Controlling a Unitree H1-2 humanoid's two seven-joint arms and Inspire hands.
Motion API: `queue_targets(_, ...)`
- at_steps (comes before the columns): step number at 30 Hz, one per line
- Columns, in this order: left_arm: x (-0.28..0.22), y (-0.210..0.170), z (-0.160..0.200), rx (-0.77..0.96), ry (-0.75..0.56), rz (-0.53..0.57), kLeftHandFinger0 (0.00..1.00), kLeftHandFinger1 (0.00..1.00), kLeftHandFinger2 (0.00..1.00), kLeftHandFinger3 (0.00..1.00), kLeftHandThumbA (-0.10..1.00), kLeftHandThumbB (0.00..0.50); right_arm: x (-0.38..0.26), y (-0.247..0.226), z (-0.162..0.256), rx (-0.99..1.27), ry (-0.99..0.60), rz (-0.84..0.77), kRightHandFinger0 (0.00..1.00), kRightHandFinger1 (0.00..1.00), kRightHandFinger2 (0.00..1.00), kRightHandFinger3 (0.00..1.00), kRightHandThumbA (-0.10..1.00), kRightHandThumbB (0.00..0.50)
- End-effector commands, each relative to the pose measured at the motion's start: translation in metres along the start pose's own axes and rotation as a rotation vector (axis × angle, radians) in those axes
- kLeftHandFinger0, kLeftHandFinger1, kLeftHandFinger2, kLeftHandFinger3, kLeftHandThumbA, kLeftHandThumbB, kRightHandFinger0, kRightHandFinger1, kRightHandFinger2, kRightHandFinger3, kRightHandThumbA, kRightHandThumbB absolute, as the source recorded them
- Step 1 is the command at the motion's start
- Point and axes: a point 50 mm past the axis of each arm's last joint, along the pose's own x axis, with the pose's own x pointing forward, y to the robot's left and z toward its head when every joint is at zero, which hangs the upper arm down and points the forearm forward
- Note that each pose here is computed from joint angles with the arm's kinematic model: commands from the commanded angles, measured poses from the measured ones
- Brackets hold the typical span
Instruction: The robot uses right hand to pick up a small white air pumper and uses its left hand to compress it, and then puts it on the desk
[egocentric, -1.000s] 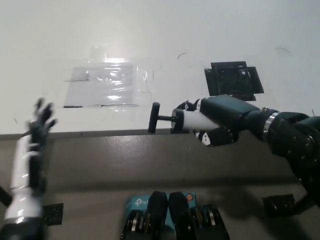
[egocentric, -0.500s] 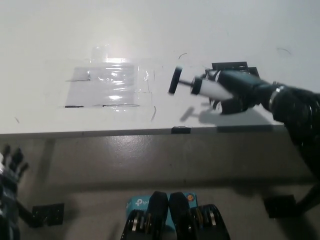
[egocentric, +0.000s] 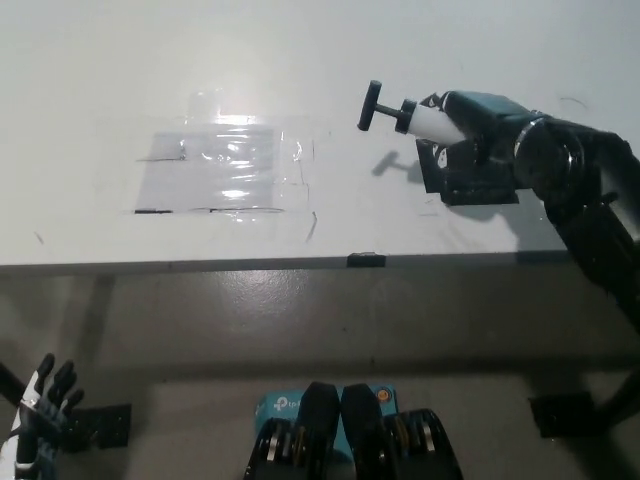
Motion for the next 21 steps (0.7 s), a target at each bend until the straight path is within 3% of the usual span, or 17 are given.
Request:
queue_targets(1, -0.005, 0.006, 0.006, 0.023, -0.063, -0.037, 1.00, 1.00, 1.00, 1.00, 1.00, 0.024, 0.003, -0.032, 0.020, -0.073, -0.117, -0.161, 0.16, 0.51, 0.76, 0.76, -0.03, 0.244)
queue_targets(2, -0.005, 0.006, 0.007, 0.022, -0.065, -0.035, 1.00, 1.00, 1.00, 1.00, 1.00, 0.018, 0.005, -0.030, 0.020, -0.076, -0.114, -0.143, 0.30, 0.64, 0.91, 0.89, 0.07, 0.262)
queue_targets(3, -0.006, 0.007, 0.007, 0.023, -0.064, -0.031, 1.00, 1.00, 1.00, 1.00, 1.00, 0.027, 0.007, -0.026, 0.020, -0.084, -0.104, -0.089, 0.64, 0.90, 1.00, 1.00, 0.25, 0.264)
queue_targets(4, -0.006, 0.007, 0.007, 0.022, -0.058, -0.029, 1.00, 1.00, 1.00, 1.00, 1.00, 0.036, 0.008, -0.023, 0.018, -0.087, -0.087, -0.022, 0.99, 1.00, 1.00, 1.00, 0.36, 0.288)
queue_targets(5, -0.006, 0.007, 0.007, 0.018, -0.055, -0.030, 1.00, 1.00, 1.00, 1.00, 1.00, 0.037, 0.008, -0.021, 0.017, -0.085, -0.076, 0.008, 1.00, 1.00, 1.00, 1.00, 0.39, 0.290)
queue_targets(8, -0.003, 0.006, 0.007, 0.014, -0.061, -0.026, 1.00, 1.00, 1.00, 1.00, 1.00, 0.008, 0.009, -0.018, 0.012, -0.146, -0.032, 0.068, 1.00, 1.00, 1.00, 1.00, 0.59, 0.397)
queue_targets(9, -0.002, 0.007, 0.008, 0.013, -0.056, -0.021, 1.00, 1.00, 1.00, 1.00, 1.00, 0.019, 0.009, -0.016, 0.009, -0.170, -0.033, 0.065, 1.00, 1.00, 1.00, 1.00, 0.64, 0.457)
queue_targets(11, 0.001, 0.011, 0.009, 0.021, -0.063, -0.014, 1.00, 1.00, 1.00, 1.00, 1.00, 0.019, 0.011, -0.015, 0.008, -0.197, -0.032, 0.072, 1.00, 1.00, 1.00, 1.00, 0.70, 0.488)
queue_targets(21, -0.007, 0.023, 0.007, 0.037, -0.067, 0.011, 1.00, 1.00, 1.00, 1.00, 1.00, 0.084, 0.001, 0.001, -0.010, -0.181, 0.005, 0.109, 1.00, 1.00, 1.00, 1.00, 0.83, 0.494)
